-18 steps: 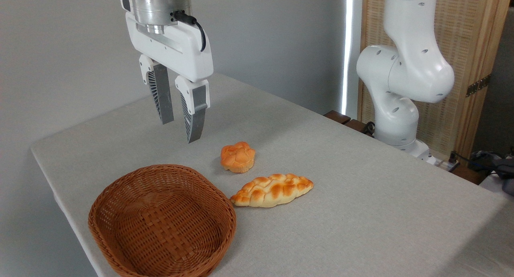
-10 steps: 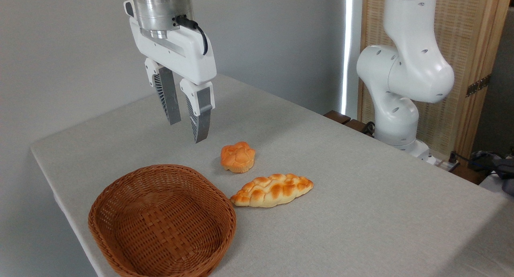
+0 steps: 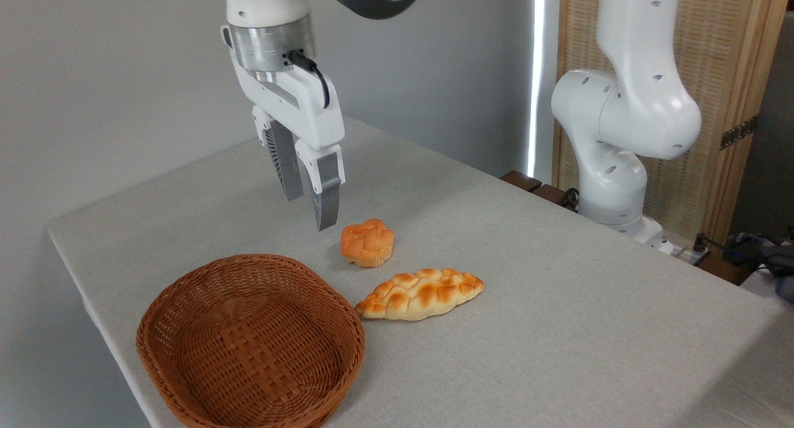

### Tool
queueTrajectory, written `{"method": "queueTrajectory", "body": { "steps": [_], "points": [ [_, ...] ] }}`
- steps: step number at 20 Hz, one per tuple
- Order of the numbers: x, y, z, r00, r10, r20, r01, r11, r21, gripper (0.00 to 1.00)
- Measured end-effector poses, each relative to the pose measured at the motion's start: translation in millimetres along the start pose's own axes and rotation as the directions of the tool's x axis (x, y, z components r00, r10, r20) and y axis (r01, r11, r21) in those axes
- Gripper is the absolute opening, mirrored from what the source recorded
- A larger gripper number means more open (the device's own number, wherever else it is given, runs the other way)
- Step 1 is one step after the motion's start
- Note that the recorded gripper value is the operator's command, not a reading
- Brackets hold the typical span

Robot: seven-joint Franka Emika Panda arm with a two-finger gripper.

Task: Put bread into the basket
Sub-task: 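Move the open gripper down toward the braided bread roll, then lower the gripper onto the braided roll and close on it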

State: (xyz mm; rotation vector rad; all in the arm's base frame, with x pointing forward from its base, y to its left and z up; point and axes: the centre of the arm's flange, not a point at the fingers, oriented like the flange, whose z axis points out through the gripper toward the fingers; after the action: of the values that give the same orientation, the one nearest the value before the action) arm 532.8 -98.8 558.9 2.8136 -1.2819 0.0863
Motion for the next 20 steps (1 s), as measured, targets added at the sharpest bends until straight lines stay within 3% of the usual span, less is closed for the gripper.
{"method": "queueTrajectory", "body": {
  "steps": [2,4,8,11,16,20],
  "points": [
    [-11,6,12,0.998,0.061,0.017,-0.061,0.997,0.039,1.00],
    [-27,11,27,0.981,0.172,0.087,-0.177,0.982,0.058,1.00],
    [-45,21,57,0.921,0.359,0.149,-0.362,0.932,-0.004,1.00],
    [-56,26,87,0.880,0.441,0.175,-0.434,0.898,-0.076,1.00],
    [-72,28,113,0.873,0.447,0.196,-0.429,0.894,-0.129,1.00],
    [-78,27,123,0.857,0.461,0.229,-0.445,0.887,-0.123,1.00]
  ]
}}
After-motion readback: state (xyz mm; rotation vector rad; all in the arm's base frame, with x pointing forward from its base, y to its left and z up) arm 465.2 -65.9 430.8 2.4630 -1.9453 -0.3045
